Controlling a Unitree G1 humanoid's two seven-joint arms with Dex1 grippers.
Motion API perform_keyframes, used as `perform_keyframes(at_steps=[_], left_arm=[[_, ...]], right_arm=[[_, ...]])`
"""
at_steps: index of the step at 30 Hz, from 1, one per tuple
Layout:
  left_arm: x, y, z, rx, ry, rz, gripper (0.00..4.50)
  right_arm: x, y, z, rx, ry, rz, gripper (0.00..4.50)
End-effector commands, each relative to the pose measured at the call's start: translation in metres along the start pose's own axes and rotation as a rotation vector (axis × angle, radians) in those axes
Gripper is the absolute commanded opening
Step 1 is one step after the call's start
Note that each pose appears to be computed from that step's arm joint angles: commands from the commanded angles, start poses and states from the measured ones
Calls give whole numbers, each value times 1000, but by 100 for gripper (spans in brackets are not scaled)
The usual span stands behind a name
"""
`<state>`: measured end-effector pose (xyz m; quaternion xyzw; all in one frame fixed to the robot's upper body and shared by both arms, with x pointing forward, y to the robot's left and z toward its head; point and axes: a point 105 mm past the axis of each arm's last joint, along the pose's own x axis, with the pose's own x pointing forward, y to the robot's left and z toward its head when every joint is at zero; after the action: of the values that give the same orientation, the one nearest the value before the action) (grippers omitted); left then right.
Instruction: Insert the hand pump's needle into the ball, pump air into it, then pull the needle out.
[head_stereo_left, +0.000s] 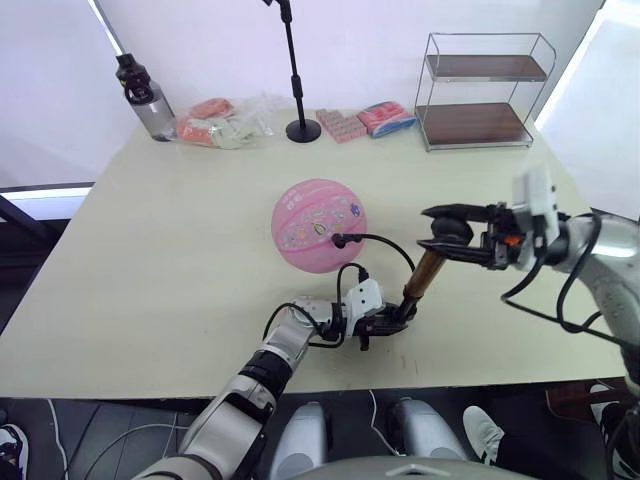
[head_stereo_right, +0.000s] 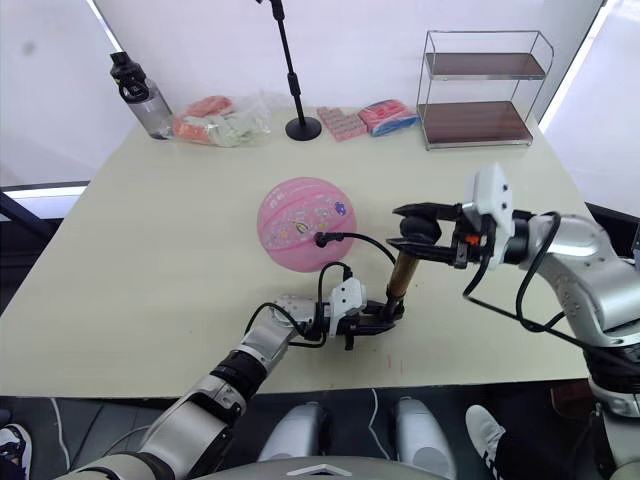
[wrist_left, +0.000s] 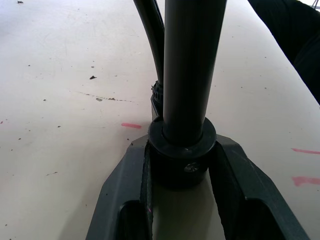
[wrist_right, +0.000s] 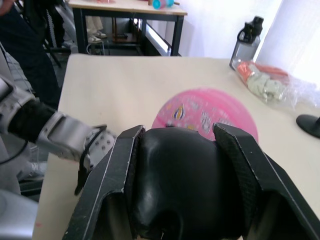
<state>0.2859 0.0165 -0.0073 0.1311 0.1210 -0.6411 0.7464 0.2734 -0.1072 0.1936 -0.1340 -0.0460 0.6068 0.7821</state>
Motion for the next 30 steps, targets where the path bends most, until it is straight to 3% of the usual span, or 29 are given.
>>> perform_keyframes(at_steps=[1, 7, 11, 16, 22, 30], left_arm=[[-20, -17, -71, -191, 235, 16, 111], [-20, -17, -71, -194, 234, 17, 111], [-20, -16, -70, -194, 232, 19, 111], [-20, -16, -70, -196, 232, 20, 111], [-21, -15, -70, -194, 234, 20, 111], [-20, -15, -70, -200, 231, 21, 111]], right_arm=[[2, 11, -48, 58, 133, 3, 166], [7, 23, -91, 61, 201, -24, 166], [8, 21, -89, 43, 187, -39, 166], [7, 5, -53, 6, 95, -63, 166], [-1, -12, 29, -49, -42, -10, 166], [-19, -26, 108, -78, -126, 5, 166]])
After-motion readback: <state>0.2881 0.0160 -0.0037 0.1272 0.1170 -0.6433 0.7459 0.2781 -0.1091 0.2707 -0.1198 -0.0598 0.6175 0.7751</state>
